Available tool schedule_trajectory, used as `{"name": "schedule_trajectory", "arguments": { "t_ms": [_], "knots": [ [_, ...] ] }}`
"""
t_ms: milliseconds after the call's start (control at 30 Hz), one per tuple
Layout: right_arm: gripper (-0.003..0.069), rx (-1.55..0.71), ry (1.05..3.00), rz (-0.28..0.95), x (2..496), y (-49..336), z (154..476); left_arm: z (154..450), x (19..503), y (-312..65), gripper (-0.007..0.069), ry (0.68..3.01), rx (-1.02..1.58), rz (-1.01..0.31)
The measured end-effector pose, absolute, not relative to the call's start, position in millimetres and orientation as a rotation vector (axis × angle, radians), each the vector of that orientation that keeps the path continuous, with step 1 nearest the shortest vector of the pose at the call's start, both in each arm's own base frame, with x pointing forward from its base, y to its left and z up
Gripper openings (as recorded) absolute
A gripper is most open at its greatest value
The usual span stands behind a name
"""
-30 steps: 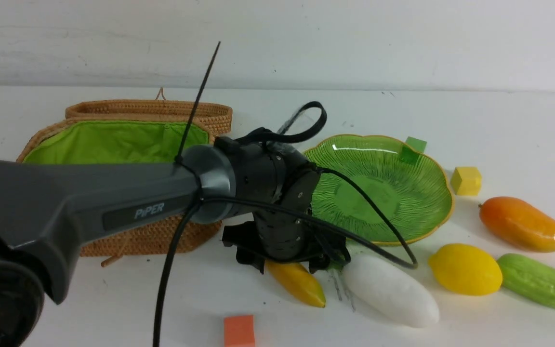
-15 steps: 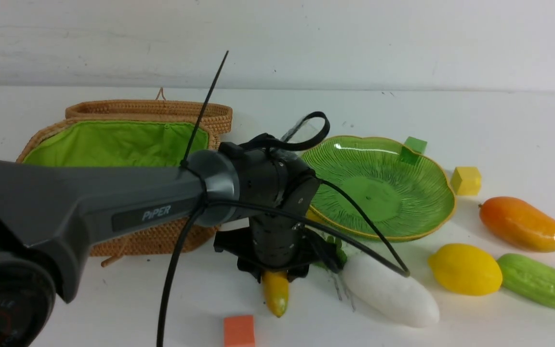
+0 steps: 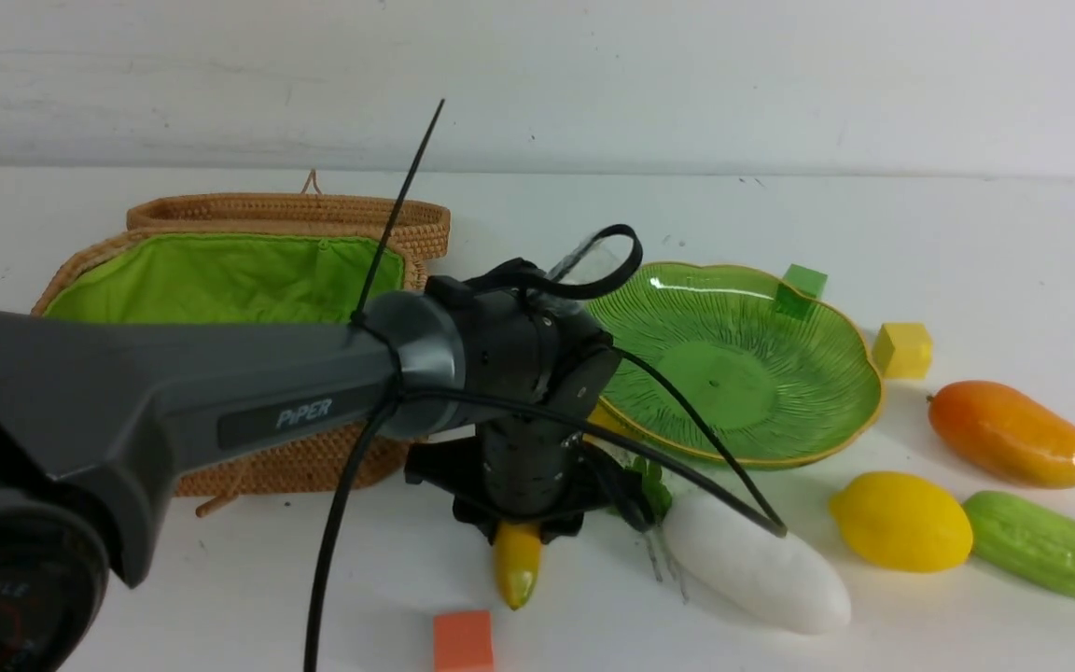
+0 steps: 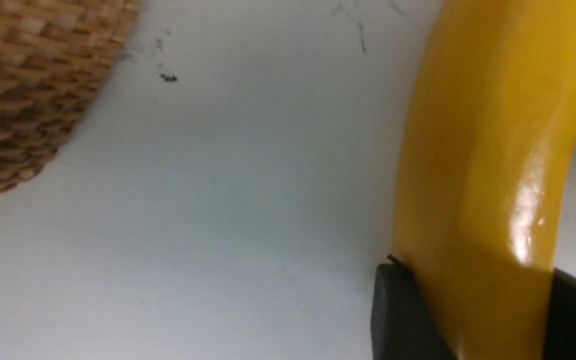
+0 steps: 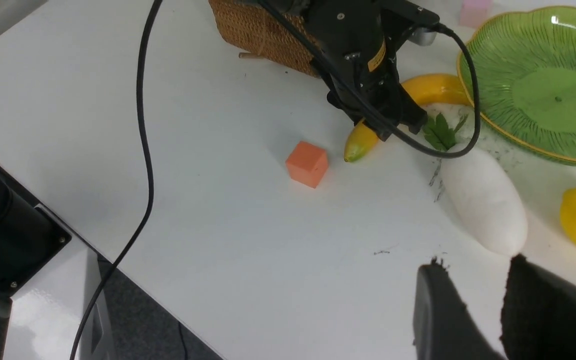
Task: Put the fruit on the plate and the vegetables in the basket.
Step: Use the left arm to grab a banana and put it into the right plate
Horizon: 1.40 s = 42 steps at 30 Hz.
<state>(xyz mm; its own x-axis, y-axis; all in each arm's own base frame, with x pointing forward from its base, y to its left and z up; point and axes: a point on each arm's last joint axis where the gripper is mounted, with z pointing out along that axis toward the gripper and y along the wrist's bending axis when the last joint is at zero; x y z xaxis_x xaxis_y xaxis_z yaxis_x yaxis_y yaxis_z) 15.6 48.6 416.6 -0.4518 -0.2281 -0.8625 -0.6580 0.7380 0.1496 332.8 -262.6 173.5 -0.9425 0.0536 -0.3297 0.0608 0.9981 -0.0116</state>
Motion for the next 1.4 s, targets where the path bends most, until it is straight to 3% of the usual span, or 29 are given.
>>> {"name": "schedule_trajectory", "arguments": {
  "t_ms": [167, 600, 700, 833, 1100, 1400],
  "knots": [
    [0.0203, -0.672, 2.021, 0.603, 15.3, 49.0, 416.8, 187.0, 330.4, -257.8, 0.0307, 2.791, 0.069, -0.007],
    [0.0204, -0.676, 2.019, 0.603, 15.2, 49.2, 416.9, 262.1, 307.3, -242.0, 0.0305, 2.705, 0.078, -0.083],
    [0.0204, -0.676, 2.019, 0.603, 15.2, 49.2, 416.9, 276.6, 298.8, -243.5, 0.0305, 2.671, 0.169, -0.100],
    [0.0204, -0.664, 2.020, 0.568, 17.0, 47.2, 416.6, 302.8, 285.9, -250.0, 0.0304, 2.526, 0.488, -0.137],
    [0.0204, -0.540, 2.000, 0.474, 25.8, 39.5, 419.6, 313.0, 289.1, -257.9, 0.0304, 2.348, 0.743, -0.141],
    [0.0212, -0.431, 1.982, 0.324, 34.2, 27.9, 421.6, 306.8, 313.9, -289.0, 0.0304, 2.010, 0.858, -0.265]
  ]
}}
